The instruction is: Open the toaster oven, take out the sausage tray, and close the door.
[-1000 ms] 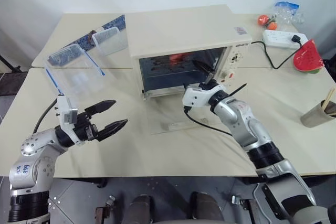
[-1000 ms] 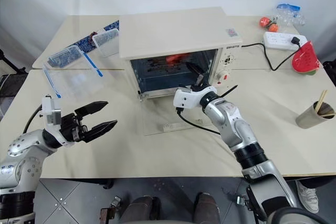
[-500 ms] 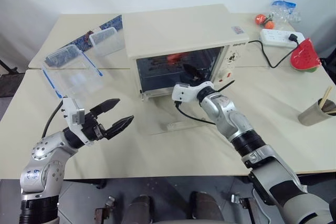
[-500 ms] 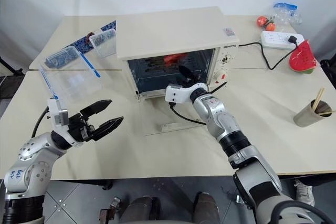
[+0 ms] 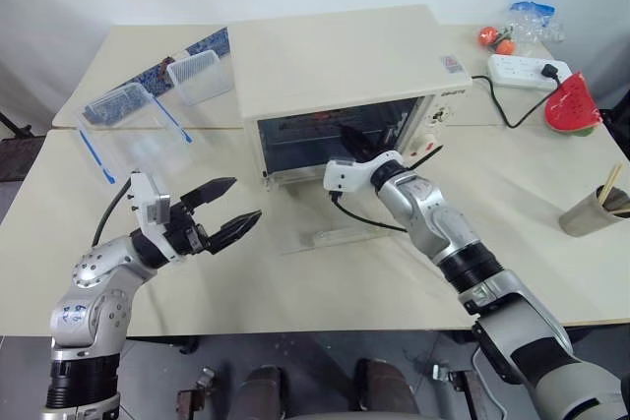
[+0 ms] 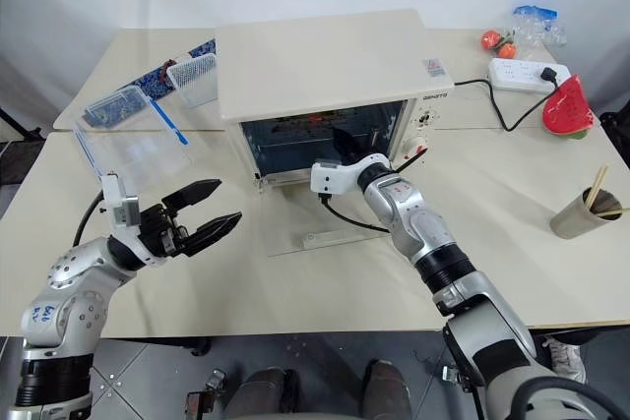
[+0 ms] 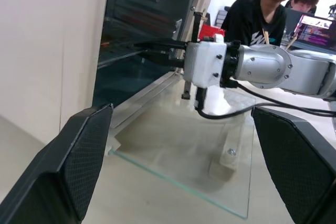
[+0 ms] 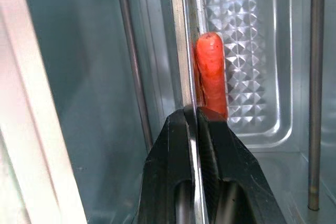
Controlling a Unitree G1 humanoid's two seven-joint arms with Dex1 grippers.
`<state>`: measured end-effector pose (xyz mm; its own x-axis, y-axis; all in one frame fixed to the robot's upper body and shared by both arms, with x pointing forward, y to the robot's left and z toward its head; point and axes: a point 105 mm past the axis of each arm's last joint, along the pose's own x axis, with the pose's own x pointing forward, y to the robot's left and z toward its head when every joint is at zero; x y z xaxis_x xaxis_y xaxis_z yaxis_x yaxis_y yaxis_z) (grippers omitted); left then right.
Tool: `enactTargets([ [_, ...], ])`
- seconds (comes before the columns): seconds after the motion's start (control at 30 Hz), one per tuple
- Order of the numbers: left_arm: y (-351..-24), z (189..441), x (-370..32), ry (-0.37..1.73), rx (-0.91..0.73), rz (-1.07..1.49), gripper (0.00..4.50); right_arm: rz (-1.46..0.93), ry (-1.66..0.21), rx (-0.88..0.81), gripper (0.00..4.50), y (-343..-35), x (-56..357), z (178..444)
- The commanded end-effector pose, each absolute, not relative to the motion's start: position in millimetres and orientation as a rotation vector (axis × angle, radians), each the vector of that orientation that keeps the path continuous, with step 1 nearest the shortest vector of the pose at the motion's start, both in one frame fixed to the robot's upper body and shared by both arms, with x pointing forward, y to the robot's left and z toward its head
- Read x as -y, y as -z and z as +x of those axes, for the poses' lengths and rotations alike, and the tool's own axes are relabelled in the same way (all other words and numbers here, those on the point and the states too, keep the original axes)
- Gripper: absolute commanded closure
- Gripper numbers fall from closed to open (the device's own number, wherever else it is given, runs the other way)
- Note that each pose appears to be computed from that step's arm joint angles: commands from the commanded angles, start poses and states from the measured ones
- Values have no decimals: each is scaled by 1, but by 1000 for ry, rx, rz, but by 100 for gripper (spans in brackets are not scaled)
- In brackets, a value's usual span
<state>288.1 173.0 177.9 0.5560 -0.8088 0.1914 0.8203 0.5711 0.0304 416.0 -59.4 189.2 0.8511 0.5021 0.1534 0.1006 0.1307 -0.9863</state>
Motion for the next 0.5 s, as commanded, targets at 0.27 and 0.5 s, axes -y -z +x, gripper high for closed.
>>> enactTargets([
  [0.27,-193,311,-155,995,271,-26,0,-1397,-378,639,447,-219,46,395],
  [0.5,-203,323,-157,973,317,-25,0,-1393,-418,614,447,-212,51,382],
])
